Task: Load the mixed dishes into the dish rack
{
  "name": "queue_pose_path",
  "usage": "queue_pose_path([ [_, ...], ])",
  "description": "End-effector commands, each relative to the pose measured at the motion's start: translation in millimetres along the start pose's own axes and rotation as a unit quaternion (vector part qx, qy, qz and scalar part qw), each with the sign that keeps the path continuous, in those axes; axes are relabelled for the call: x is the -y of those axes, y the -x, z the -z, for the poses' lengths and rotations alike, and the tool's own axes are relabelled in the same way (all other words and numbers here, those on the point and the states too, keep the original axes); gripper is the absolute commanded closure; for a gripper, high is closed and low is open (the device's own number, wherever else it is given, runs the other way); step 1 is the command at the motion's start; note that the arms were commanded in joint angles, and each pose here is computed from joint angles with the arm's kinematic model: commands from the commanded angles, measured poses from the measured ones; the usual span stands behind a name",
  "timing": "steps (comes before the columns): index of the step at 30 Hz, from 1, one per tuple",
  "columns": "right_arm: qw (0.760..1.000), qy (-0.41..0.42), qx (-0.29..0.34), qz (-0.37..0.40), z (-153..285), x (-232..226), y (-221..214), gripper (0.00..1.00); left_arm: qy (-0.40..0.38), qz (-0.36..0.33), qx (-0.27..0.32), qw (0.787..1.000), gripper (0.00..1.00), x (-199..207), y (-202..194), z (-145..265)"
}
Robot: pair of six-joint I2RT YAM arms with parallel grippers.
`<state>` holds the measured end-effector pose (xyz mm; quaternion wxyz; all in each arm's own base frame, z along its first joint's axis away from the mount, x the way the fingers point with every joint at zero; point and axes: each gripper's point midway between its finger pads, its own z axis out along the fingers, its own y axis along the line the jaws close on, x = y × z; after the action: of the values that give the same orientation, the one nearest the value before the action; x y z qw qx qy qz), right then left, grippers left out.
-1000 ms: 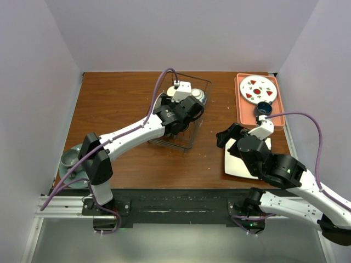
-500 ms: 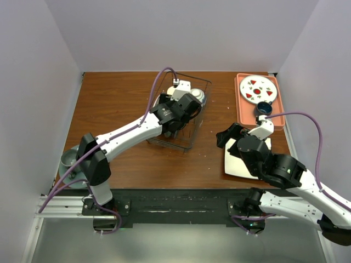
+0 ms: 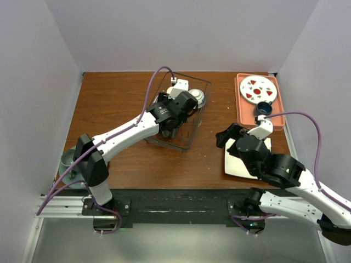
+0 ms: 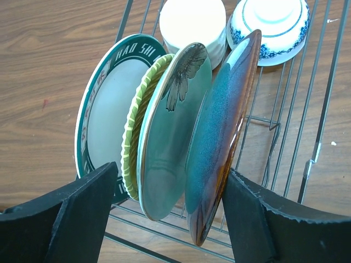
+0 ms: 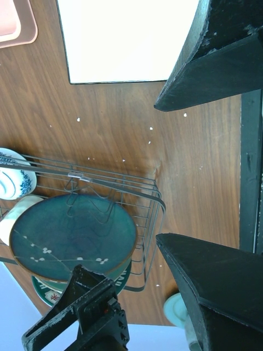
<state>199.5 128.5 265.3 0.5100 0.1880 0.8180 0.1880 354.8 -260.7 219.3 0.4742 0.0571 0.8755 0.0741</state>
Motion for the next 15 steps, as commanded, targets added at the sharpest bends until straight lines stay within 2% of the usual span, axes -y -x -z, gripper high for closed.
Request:
queue_pose_path([
  [1,1.0,0.0,0.008,-0.015,-1.9,-2.0,2.6,0.03,0.053,0.044,0.048,0.996,0.2,-38.8,42.3,16.1],
  [6,1.0,-0.001,0.008,-0.015,-1.9,-1.6,2.7,0.03,-0.002,0.055,0.064,0.996,0.17,-31.1,56.8,30.9],
  [15,1.0,-0.002,0.007,-0.015,-2.1,-1.1,1.9,0.03,-0.104,0.023,0.057,0.993,0.15,-7.8,48.4,42.6],
])
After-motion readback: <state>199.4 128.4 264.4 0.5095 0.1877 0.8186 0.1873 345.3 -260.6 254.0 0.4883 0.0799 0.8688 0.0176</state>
